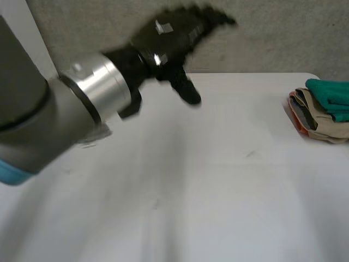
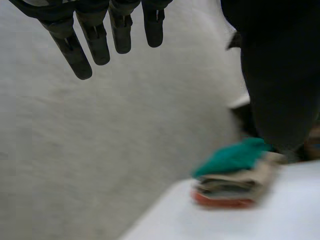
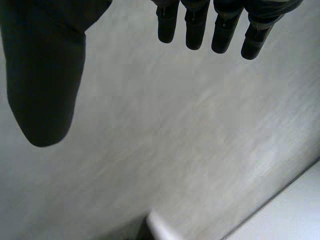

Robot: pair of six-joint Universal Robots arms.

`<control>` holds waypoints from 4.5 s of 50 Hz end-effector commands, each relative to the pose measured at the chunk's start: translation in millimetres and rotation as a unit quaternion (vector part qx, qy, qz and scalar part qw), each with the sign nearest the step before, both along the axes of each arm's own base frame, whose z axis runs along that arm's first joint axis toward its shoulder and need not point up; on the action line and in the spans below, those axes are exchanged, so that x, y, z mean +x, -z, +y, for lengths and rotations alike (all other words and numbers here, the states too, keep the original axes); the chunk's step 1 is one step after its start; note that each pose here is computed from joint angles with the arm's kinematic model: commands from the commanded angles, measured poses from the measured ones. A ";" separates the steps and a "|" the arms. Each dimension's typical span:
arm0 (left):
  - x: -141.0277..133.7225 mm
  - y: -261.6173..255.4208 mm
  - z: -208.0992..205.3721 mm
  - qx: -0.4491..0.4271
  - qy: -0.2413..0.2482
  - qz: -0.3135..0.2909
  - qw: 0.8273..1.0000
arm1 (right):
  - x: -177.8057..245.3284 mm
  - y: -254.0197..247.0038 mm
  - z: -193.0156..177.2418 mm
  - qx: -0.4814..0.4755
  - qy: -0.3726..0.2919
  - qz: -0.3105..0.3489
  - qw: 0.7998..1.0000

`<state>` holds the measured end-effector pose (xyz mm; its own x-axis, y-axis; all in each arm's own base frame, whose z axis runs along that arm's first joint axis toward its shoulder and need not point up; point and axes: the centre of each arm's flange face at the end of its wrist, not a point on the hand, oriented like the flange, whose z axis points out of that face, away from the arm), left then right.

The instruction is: Fold the laundry.

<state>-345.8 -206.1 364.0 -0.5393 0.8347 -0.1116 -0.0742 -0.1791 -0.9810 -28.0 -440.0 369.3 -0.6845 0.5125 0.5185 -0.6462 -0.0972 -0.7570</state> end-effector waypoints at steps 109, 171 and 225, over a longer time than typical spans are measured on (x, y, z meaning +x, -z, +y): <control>182.5 179.6 -147.4 0.094 -0.379 -0.241 0.889 | 382.7 144.0 155.6 0.352 -0.478 -0.173 0.786; 129.7 27.0 -53.9 -0.046 -0.266 -0.013 0.963 | 315.4 -21.3 197.2 0.250 -0.440 0.031 0.862; 73.3 185.8 -59.3 0.002 -0.265 -0.105 0.958 | 310.0 197.8 111.8 0.339 -0.407 -0.033 0.848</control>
<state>-284.2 -296.6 224.5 -0.8948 0.4063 -0.1849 0.0755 -0.2706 -0.9597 289.2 -354.2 226.9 -0.7912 -0.4420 0.4226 -0.4121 -0.1252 -0.9025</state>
